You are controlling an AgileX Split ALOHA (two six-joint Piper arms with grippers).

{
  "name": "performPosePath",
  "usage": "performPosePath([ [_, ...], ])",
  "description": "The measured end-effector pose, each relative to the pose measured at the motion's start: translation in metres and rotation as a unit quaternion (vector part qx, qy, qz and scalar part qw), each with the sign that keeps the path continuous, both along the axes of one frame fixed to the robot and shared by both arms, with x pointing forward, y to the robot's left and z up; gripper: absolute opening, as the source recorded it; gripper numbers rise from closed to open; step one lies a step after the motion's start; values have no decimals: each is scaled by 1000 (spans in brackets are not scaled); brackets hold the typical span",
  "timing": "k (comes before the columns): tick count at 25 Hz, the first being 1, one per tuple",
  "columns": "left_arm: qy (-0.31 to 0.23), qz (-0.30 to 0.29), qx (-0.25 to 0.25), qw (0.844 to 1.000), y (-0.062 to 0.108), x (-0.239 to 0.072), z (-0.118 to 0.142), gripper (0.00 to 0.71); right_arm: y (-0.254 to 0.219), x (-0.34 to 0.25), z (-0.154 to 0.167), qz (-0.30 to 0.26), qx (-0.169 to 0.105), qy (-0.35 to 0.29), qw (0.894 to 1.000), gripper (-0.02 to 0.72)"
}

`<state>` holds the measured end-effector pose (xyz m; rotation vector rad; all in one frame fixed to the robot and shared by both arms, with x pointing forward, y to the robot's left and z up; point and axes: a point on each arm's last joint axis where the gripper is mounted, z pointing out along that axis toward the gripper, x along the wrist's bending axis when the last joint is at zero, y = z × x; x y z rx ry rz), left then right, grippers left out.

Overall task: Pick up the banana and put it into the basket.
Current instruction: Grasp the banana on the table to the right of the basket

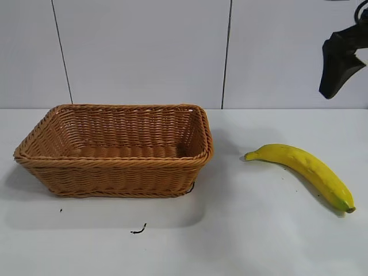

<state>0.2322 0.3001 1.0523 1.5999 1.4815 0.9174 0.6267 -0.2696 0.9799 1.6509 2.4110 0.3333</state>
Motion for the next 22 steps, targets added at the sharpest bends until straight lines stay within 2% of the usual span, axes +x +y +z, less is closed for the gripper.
performPosePath([
  [7,0,0,0,1000,0,0,0,635,0,9,-51,-3,-7,55,998,689],
  [13,0,0,0,1000,0,0,0,635,0,14,-84,-6,-7,76,997,689],
  [19,0,0,0,1000,0,0,0,635,0,18,-96,-19,-5,72,997,688],
  [22,0,0,0,1000,0,0,0,635,0,18,-96,-32,-2,69,997,636],
])
